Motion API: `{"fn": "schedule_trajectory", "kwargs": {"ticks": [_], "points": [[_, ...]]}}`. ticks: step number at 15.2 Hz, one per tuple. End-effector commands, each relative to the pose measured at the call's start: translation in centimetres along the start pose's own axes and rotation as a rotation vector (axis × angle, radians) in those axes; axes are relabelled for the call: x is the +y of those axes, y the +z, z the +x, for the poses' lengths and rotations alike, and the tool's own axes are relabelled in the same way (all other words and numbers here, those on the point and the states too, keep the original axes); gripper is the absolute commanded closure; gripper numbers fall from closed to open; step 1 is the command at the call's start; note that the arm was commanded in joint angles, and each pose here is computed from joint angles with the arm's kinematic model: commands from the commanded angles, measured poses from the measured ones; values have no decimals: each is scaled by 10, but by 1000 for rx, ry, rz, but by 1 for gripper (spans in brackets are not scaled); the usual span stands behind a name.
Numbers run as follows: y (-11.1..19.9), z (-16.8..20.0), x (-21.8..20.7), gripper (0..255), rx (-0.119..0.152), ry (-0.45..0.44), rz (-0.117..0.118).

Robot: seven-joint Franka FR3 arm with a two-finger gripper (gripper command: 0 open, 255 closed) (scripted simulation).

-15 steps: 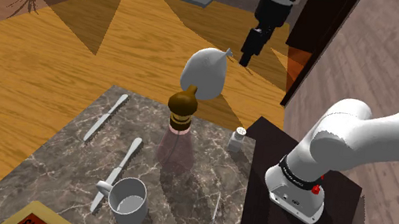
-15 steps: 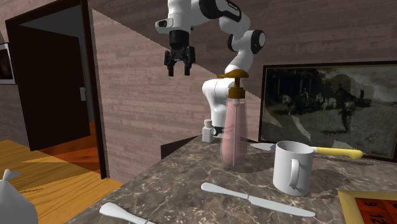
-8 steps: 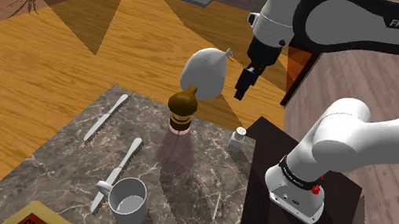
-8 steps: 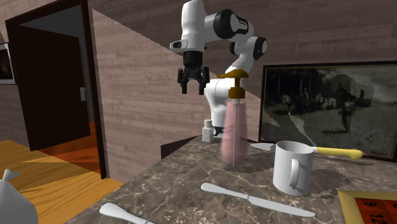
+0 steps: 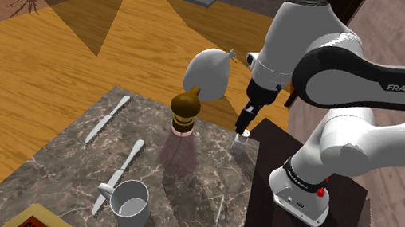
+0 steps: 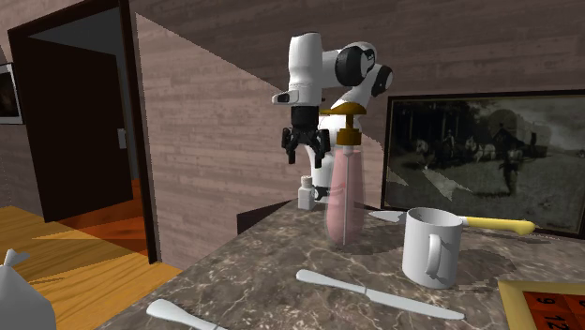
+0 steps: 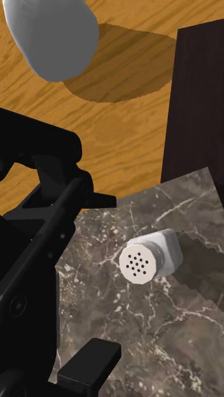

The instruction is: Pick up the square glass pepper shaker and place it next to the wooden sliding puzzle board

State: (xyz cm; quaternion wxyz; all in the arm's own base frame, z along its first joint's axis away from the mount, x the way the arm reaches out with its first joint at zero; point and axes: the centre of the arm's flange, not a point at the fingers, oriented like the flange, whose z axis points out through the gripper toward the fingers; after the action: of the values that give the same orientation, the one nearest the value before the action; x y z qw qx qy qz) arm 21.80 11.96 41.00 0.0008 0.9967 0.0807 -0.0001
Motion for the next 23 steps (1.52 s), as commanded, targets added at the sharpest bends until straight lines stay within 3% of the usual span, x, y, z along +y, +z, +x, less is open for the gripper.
{"fn": "schedule_trajectory", "kwargs": {"ticks": [1, 6, 14, 15, 23], "points": [[11, -1, -1, 0, -1, 1, 0], [41, -1, -1, 0, -1, 1, 0], [41, -1, -1, 0, -1, 1, 0], [41, -1, -1, 255, -1, 1, 0], [41, -1, -1, 255, -1, 1, 0]]}}
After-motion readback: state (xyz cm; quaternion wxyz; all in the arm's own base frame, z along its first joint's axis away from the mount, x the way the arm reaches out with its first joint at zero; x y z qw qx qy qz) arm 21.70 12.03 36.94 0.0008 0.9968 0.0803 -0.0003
